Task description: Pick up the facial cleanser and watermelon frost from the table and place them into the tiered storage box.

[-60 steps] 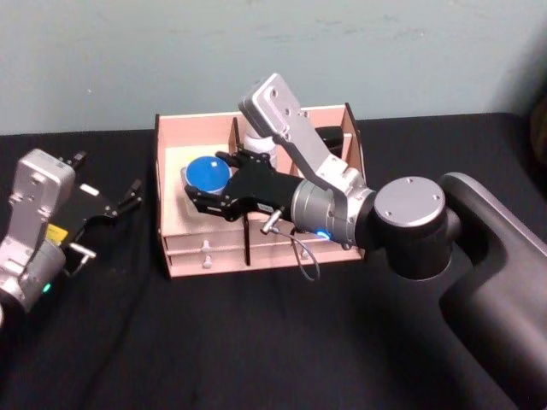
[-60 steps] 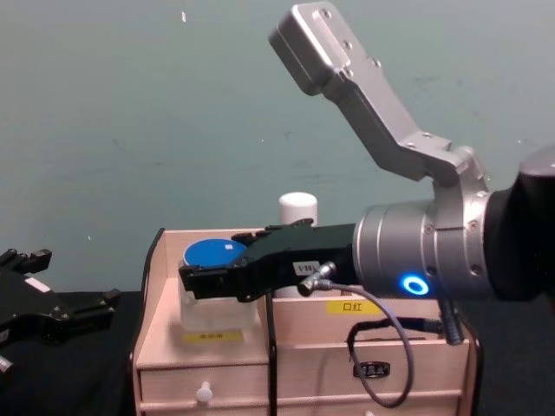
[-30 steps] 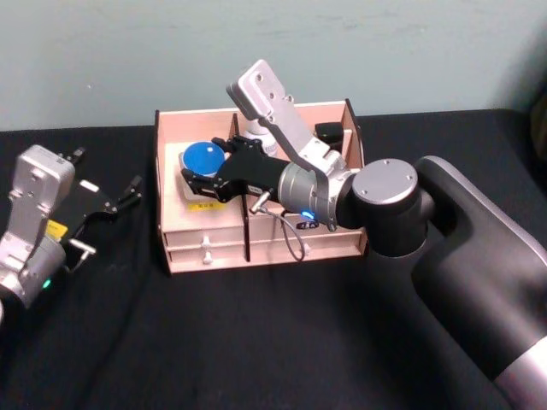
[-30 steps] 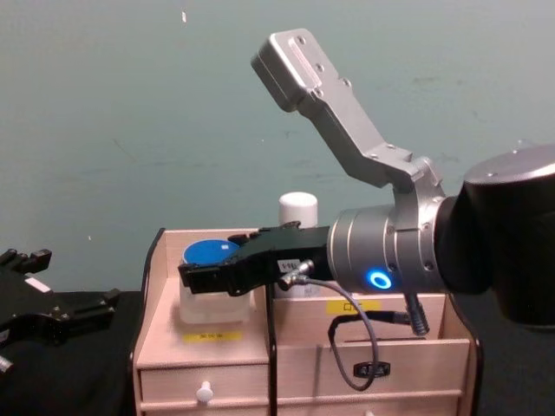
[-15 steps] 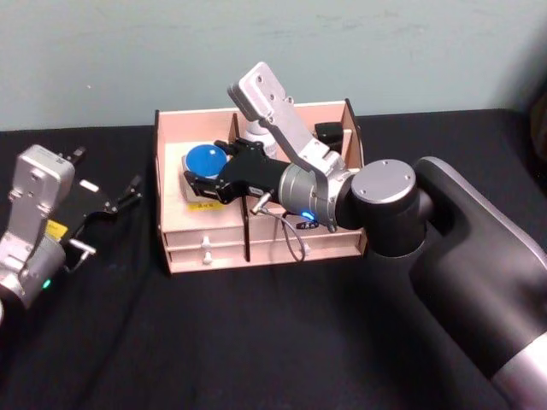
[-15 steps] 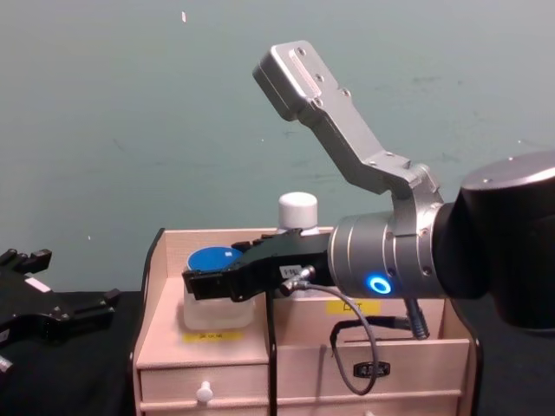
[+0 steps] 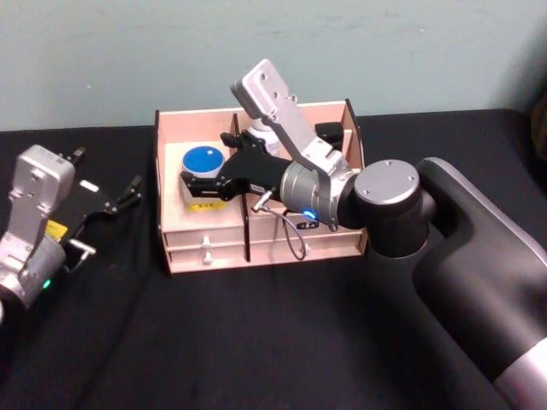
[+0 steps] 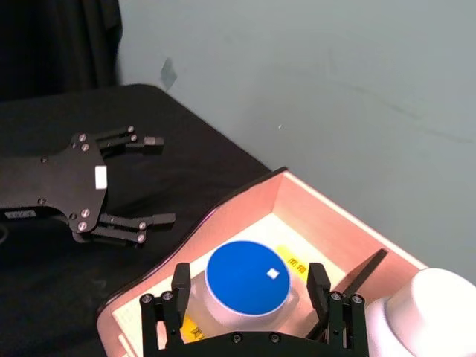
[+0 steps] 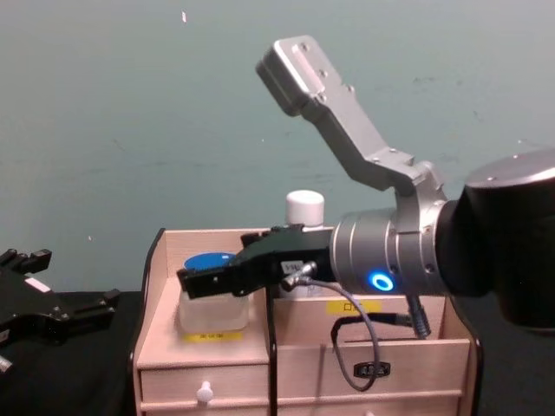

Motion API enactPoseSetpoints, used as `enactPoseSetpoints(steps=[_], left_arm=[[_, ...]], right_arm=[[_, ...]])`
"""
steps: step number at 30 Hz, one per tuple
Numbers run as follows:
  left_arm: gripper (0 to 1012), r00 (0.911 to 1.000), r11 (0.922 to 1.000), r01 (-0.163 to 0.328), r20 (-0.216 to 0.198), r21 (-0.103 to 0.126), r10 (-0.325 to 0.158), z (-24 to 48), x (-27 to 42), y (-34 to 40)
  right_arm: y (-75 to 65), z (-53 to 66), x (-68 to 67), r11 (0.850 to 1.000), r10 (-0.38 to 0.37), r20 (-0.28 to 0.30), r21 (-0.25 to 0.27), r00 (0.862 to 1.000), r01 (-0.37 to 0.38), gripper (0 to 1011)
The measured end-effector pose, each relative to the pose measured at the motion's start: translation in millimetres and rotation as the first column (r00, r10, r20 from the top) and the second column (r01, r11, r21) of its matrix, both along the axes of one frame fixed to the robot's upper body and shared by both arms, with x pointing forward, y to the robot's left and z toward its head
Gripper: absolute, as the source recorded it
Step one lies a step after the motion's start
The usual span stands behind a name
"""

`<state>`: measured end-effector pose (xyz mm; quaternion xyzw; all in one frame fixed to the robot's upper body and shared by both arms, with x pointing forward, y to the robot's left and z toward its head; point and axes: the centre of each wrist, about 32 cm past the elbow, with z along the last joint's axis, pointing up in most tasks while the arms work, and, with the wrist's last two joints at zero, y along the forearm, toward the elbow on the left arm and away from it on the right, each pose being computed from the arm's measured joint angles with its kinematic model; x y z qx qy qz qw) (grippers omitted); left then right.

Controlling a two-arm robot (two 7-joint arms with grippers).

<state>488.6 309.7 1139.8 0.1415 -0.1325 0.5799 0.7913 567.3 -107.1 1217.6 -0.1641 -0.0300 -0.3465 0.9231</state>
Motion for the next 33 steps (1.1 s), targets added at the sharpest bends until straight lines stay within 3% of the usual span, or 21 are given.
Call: enactPoseSetpoints(steps=[10, 24, 33], left_arm=[[1010, 1.0000, 1.0000, 0.000, 0.000, 0.000, 0.000, 0.0, 0.0, 0.0], [1010, 1.0000, 1.0000, 0.000, 0.000, 0.000, 0.000, 0.0, 0.0, 0.0], [1009, 1.0000, 1.0000, 0.000, 0.000, 0.000, 0.000, 0.0, 0.0, 0.0]], right_arm=[[-12.2, 12.9, -12.8, 0.998, -0.012, 0.074, 0.066, 0.997, 0.007, 1002], [-26.1, 40.6, -38.0, 0.984, 0.037, 0.160, 0.165, 0.986, -0.064, 1003], [-55.7, 56.8, -59.8, 0.971, -0.004, 0.234, 0.232, 0.972, -0.052, 1002]])
